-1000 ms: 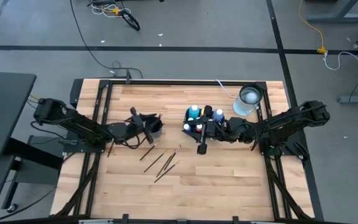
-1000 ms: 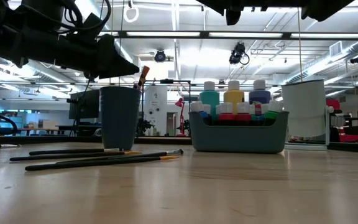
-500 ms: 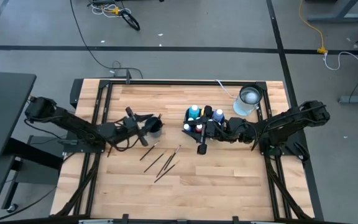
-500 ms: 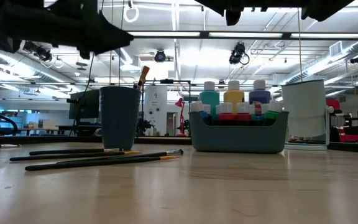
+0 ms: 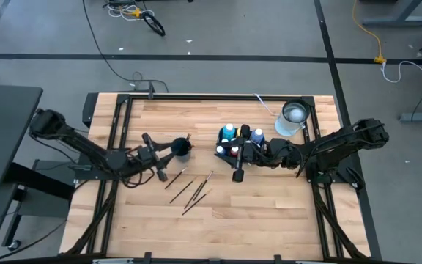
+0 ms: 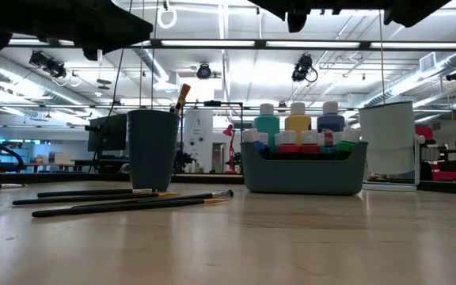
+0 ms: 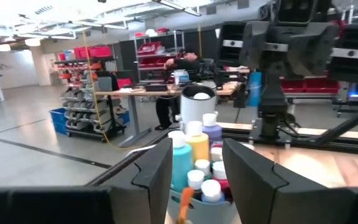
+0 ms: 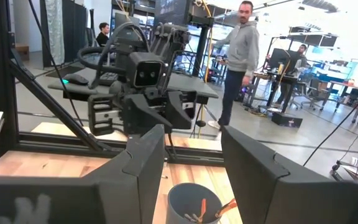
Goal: Pick & Place Paint Supplies
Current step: Put the silver paintbrush into the blue cup
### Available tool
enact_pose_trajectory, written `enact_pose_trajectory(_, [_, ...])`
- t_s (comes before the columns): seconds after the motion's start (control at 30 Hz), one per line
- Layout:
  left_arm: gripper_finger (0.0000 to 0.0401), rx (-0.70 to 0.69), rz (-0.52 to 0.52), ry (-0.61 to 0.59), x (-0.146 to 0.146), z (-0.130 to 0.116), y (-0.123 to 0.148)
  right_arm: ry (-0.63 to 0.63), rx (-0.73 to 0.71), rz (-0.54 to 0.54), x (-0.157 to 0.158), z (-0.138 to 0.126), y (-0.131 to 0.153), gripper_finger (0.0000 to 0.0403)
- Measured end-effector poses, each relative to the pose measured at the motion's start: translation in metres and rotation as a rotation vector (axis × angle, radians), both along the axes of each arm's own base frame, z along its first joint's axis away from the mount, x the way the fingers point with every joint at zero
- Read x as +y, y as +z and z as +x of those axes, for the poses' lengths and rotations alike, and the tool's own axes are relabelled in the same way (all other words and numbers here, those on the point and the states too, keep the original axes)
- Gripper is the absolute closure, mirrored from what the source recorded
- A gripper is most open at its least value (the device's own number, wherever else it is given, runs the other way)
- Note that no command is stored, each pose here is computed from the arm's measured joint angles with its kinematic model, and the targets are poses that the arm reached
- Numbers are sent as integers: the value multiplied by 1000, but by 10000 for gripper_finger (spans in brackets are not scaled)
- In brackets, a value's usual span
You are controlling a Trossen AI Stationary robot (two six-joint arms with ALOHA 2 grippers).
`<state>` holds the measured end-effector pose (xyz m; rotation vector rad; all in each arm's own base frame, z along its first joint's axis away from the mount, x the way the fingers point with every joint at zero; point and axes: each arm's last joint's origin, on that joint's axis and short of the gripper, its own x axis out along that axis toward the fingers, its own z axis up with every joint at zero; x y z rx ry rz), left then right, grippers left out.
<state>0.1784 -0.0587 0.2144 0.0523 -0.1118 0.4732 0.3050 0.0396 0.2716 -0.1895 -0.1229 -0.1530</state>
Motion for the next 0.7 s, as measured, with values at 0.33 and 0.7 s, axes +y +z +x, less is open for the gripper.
enact_pose_trajectory(0.33, [250, 43, 28, -14, -28, 3, 27, 0, 0, 0, 0, 0, 0, 238])
enact_pose_trajectory(0.7, [250, 155, -73, -108, -59, 10, 72, 1, 3, 5, 0, 0, 0, 238])
